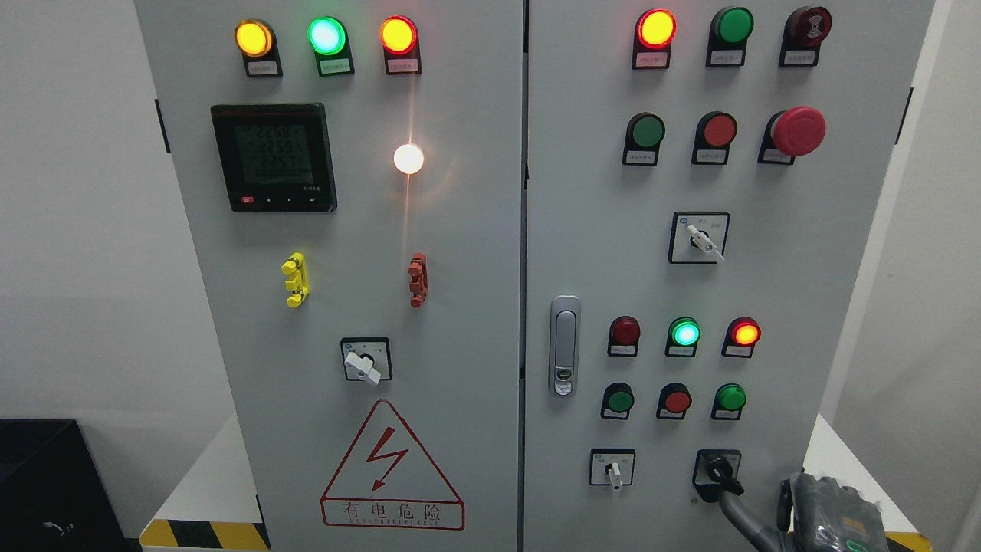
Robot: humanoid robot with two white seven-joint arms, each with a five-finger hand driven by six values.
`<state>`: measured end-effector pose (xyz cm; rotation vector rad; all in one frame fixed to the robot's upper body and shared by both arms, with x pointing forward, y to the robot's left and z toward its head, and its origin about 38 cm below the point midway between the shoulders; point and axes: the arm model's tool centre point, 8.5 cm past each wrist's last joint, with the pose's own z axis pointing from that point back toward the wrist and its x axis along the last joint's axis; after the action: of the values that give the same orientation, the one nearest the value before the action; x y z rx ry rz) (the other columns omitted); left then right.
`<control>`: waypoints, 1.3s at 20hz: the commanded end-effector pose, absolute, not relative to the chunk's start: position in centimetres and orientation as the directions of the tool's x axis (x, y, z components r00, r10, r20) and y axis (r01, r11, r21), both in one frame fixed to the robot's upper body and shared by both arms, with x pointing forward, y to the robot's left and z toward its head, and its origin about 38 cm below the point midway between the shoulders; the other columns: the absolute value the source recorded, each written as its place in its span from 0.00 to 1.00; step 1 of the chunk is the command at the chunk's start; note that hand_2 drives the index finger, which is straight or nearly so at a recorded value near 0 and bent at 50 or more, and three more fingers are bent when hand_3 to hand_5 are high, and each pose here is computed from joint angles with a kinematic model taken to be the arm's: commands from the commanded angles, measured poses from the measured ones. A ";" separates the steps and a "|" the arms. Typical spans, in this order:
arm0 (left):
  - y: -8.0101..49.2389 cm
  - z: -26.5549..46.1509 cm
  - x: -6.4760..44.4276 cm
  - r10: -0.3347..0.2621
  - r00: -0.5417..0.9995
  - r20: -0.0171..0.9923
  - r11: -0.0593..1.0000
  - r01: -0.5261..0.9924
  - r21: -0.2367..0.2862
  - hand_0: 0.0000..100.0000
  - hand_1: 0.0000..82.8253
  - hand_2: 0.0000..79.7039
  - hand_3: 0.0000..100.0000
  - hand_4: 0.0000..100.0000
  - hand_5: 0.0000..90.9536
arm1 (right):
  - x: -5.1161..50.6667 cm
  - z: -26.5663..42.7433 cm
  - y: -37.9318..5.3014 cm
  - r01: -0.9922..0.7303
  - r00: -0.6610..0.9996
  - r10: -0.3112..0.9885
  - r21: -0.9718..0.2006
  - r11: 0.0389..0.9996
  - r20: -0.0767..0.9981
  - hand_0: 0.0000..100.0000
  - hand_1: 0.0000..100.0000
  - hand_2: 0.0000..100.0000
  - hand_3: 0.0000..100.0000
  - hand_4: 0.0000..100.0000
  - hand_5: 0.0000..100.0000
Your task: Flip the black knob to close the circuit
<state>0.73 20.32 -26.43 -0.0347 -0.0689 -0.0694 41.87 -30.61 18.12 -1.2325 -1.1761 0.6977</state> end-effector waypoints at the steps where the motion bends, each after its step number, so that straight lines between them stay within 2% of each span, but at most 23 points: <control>1: 20.2 -26.5 0.1 -0.065 0.995 0.072 0.997 0.068 -0.035 0.12 0.67 0.00 0.00 0.00 0.00 | 42.1 18.0 -29.1 0.152 0.256 0.929 -0.960 0.234 0.267 0.00 0.00 0.85 1.00 0.88 0.91; 16: 20.2 -26.5 0.1 -0.065 0.995 0.072 0.997 0.068 -0.035 0.12 0.67 0.00 0.00 0.00 0.00 | 40.2 17.3 -26.5 0.164 0.195 0.944 -0.958 0.235 0.265 0.00 0.00 0.84 1.00 0.88 0.91; 23: 20.2 -26.5 0.1 -0.065 0.995 0.072 0.997 0.068 -0.035 0.12 0.67 0.00 0.00 0.00 0.00 | 37.3 17.8 -26.5 0.243 0.147 0.899 -0.896 0.373 0.414 0.00 0.02 0.77 0.96 0.85 0.90; 26: 20.2 -26.5 0.1 -0.065 0.995 0.072 0.997 0.068 -0.035 0.12 0.67 0.00 0.00 0.00 0.00 | 36.4 18.0 -26.0 0.280 0.097 0.835 -0.820 0.499 0.541 0.00 0.03 0.70 0.95 0.82 0.84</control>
<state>0.73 20.34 -26.43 -0.0345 -0.0689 -0.0694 38.59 -26.51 16.43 -1.1393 -1.3337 0.6943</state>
